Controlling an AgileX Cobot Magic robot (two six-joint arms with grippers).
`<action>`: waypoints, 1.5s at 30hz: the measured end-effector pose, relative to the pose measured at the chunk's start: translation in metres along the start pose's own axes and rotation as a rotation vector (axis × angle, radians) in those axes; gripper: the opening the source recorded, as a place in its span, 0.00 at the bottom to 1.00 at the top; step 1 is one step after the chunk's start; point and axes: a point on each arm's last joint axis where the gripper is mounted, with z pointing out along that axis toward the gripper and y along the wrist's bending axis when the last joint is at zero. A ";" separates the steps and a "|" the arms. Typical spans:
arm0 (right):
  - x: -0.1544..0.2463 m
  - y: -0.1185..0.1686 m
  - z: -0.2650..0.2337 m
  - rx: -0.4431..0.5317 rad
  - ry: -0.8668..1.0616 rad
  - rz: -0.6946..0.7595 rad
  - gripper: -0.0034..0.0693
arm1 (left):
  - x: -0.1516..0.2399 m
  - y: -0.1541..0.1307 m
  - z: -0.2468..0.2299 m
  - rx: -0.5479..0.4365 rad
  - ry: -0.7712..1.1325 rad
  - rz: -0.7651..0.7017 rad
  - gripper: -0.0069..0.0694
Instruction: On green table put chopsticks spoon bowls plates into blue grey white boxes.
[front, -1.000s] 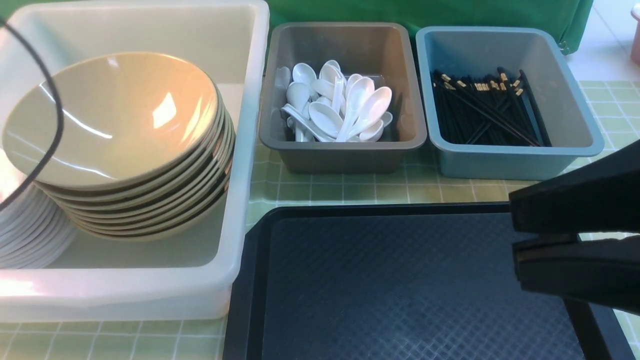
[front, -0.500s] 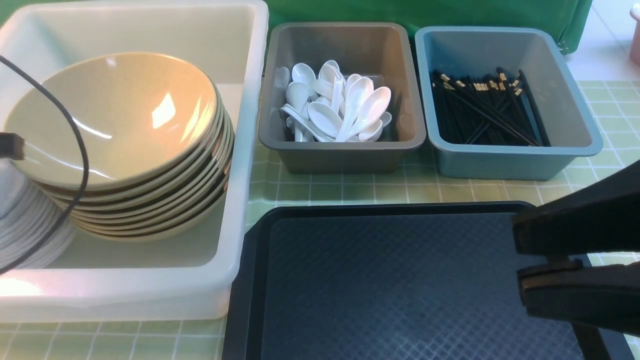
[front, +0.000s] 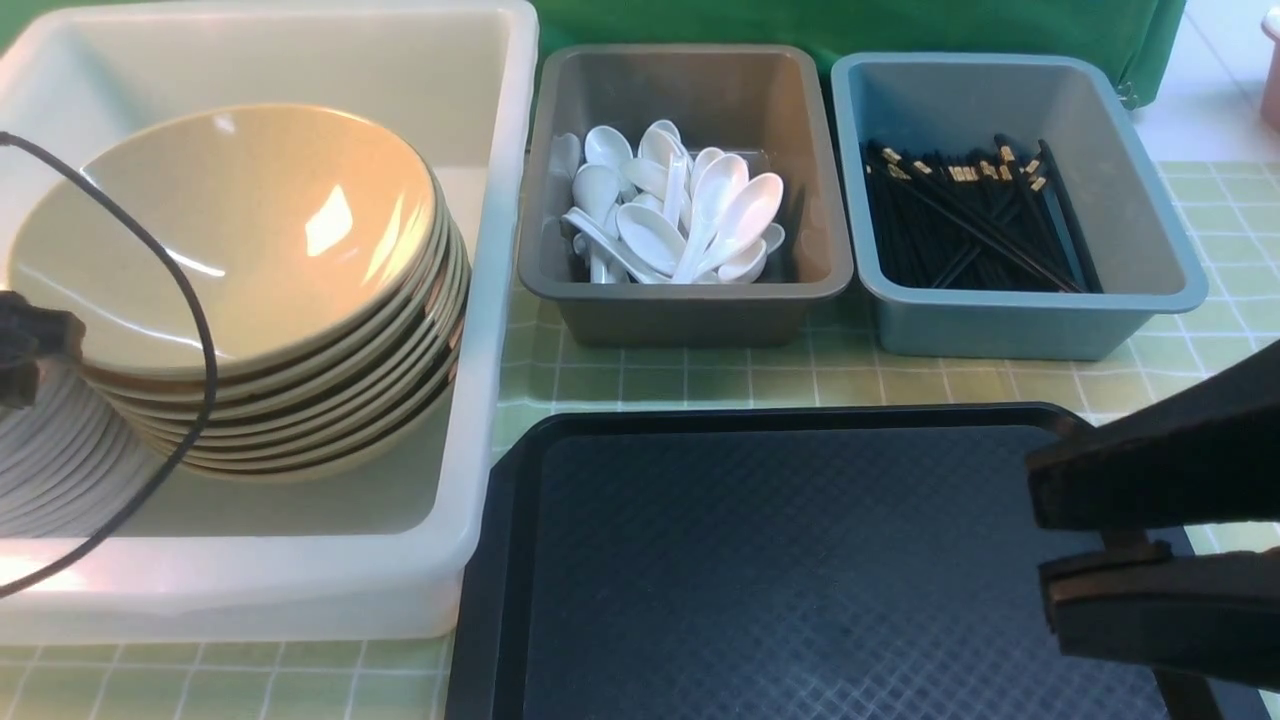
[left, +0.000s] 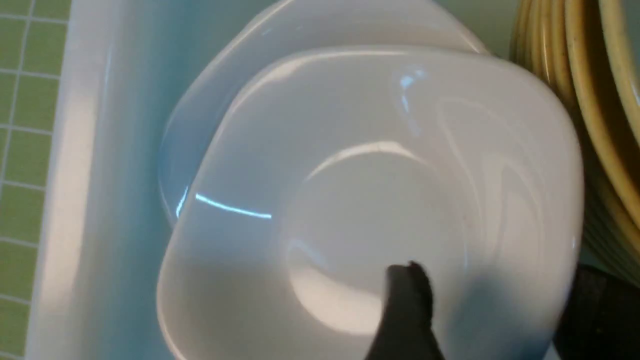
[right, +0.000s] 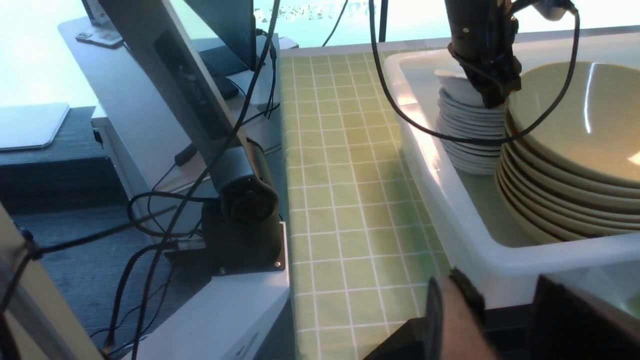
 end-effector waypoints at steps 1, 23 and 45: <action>0.000 0.000 0.000 0.000 0.000 0.000 0.37 | 0.001 -0.001 -0.004 -0.003 -0.006 0.008 0.72; 0.030 -0.064 0.000 0.555 0.277 0.196 0.37 | 0.075 -0.042 -0.167 0.404 -0.464 0.100 0.32; 0.155 0.005 -0.061 0.981 0.004 0.463 0.08 | 0.201 -0.052 -0.167 0.825 -0.499 0.128 0.09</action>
